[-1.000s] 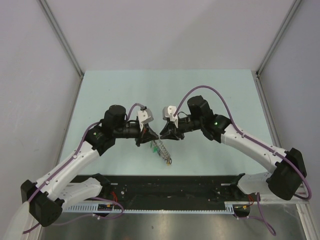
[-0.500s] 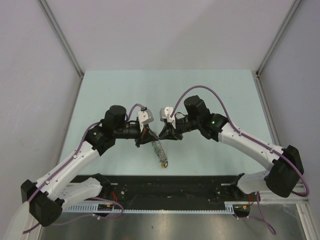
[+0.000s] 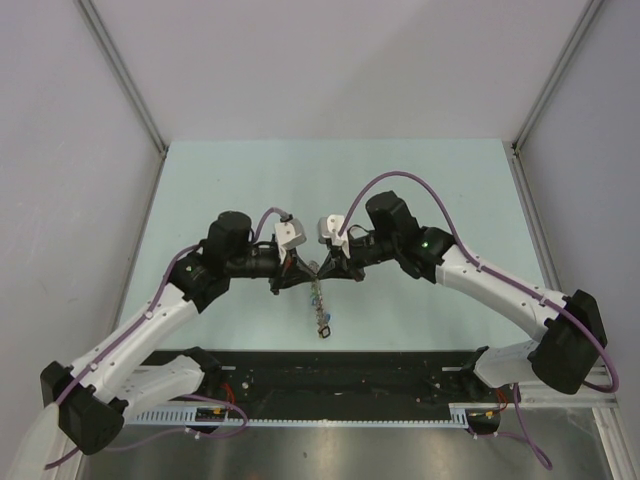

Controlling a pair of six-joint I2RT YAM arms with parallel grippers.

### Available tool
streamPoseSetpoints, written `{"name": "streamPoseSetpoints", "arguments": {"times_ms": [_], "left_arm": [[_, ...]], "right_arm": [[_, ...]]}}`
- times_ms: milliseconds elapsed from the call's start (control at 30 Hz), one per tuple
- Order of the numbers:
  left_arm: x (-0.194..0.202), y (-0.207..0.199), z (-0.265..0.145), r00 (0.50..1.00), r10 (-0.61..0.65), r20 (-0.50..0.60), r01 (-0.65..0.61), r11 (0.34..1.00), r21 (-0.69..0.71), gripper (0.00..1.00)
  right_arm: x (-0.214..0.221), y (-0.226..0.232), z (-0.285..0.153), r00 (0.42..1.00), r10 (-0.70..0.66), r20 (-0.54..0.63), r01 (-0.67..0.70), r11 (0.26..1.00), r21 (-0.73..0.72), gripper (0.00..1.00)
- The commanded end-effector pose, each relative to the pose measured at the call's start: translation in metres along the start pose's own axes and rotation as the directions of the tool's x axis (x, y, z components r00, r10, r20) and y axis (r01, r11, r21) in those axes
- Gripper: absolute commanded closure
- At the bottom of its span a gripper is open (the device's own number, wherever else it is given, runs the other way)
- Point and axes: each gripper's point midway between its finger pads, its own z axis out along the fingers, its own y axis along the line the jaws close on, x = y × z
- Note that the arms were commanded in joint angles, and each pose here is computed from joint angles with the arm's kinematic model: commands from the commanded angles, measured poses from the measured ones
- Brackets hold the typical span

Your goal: Put the keys on the keyring

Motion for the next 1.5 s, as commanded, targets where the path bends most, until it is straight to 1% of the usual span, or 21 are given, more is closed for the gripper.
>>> {"name": "streamPoseSetpoints", "arguments": {"times_ms": [0, 33, 133, 200, 233, 300, 333, 367, 400, 433, 533, 567, 600, 667, 700, 733, 867, 1033, 1100, 1267, 1467], "left_arm": [[-0.052, 0.002, -0.015, 0.973, 0.142, 0.18, -0.128, 0.988, -0.089, 0.89], [-0.061, 0.0, -0.025, 0.959, 0.17, 0.226, -0.144, 0.981, -0.127, 0.8], [-0.07, 0.009, -0.038, 0.924, 0.225, 0.31, -0.151, 0.958, -0.244, 0.68], [-0.077, 0.009, -0.053, 0.89, 0.26, 0.374, -0.143, 0.939, -0.313, 0.66], [-0.073, 0.007, -0.058, 0.882, 0.263, 0.39, -0.134, 0.935, -0.328, 0.66], [-0.084, 0.005, -0.067, 0.846, 0.287, 0.45, -0.126, 0.927, -0.354, 0.64], [-0.078, 0.008, -0.066, 0.845, 0.28, 0.456, -0.109, 0.924, -0.367, 0.63], [-0.08, 0.004, -0.071, 0.829, 0.291, 0.477, -0.111, 0.922, -0.37, 0.63], [-0.084, 0.002, -0.073, 0.812, 0.286, 0.508, -0.098, 0.926, -0.364, 0.63], [-0.08, 0.002, -0.071, 0.812, 0.275, 0.515, -0.09, 0.931, -0.355, 0.62], [-0.084, -0.004, -0.067, 0.794, 0.256, 0.551, -0.089, 0.946, -0.311, 0.61], [-0.084, -0.009, -0.063, 0.797, 0.245, 0.552, -0.102, 0.956, -0.276, 0.6], [-0.081, -0.007, -0.056, 0.811, 0.218, 0.543, -0.092, 0.964, -0.25, 0.6], [-0.085, -0.015, -0.051, 0.806, 0.202, 0.557, -0.11, 0.975, -0.194, 0.6], [-0.082, -0.015, -0.044, 0.819, 0.159, 0.552, -0.088, 0.984, -0.153, 0.61], [-0.083, -0.016, -0.042, 0.818, 0.148, 0.556, -0.087, 0.987, -0.135, 0.62], [-0.084, -0.024, -0.032, 0.826, 0.092, 0.555, -0.074, 0.996, -0.054, 0.66], [-0.083, -0.024, -0.029, 0.824, 0.072, 0.561, -0.059, 0.997, -0.041, 0.65], [-0.086, -0.025, -0.029, 0.821, 0.06, 0.568, -0.051, 0.998, -0.032, 0.65], [-0.094, -0.034, -0.024, 0.803, 0.02, 0.595, -0.042, 0.999, 0.023, 0.64], [-0.1, -0.046, -0.021, 0.788, 0.018, 0.616, -0.065, 0.996, 0.054, 0.61]], "right_arm": [[-0.034, -0.01, -0.009, 0.997, -0.046, 0.067, 0.042, 0.997, 0.063, 1.0], [-0.038, -0.011, -0.011, 0.996, -0.046, 0.079, 0.04, 0.997, 0.068, 1.0], [-0.056, -0.009, -0.02, 0.989, -0.068, 0.135, 0.057, 0.995, 0.088, 1.0], [-0.067, -0.009, -0.026, 0.977, -0.105, 0.186, 0.085, 0.99, 0.115, 1.0], [-0.07, -0.009, -0.029, 0.974, -0.094, 0.208, 0.069, 0.99, 0.124, 1.0], [-0.085, -0.007, -0.039, 0.947, -0.142, 0.289, 0.103, 0.984, 0.148, 1.0], [-0.088, -0.008, -0.045, 0.941, -0.118, 0.318, 0.071, 0.986, 0.154, 1.0], [-0.102, -0.009, -0.052, 0.915, -0.167, 0.368, 0.106, 0.978, 0.18, 1.0], [-0.095, -0.007, -0.051, 0.912, -0.159, 0.379, 0.095, 0.979, 0.181, 1.0], [-0.11, -0.006, -0.062, 0.878, -0.213, 0.428, 0.131, 0.968, 0.214, 1.0], [-0.107, 0.002, -0.065, 0.857, -0.179, 0.483, 0.091, 0.975, 0.2, 1.0], [-0.117, 0.002, -0.072, 0.828, -0.192, 0.527, 0.091, 0.973, 0.212, 1.0], [-0.119, 0.002, -0.076, 0.814, -0.193, 0.548, 0.082, 0.972, 0.22, 1.0], [-0.125, 0.001, -0.087, 0.757, -0.226, 0.613, 0.082, 0.964, 0.254, 1.0], [-0.126, 0.004, -0.089, 0.738, -0.181, 0.65, 0.046, 0.975, 0.219, 1.0], [-0.135, 0.009, -0.097, 0.693, -0.212, 0.689, 0.073, 0.972, 0.225, 1.0], [-0.133, 0.004, -0.096, 0.671, -0.166, 0.723, 0.031, 0.98, 0.195, 1.0], [-0.139, 0.012, -0.094, 0.62, -0.137, 0.772, 0.032, 0.988, 0.15, 1.0], [-0.138, 0.012, -0.089, 0.61, -0.124, 0.782, 0.035, 0.991, 0.13, 1.0], [-0.136, 0.013, -0.078, 0.606, -0.098, 0.79, 0.025, 0.994, 0.104, 1.0], [-0.131, 0.011, -0.07, 0.62, -0.085, 0.78, 0.018, 0.995, 0.094, 1.0]]}}
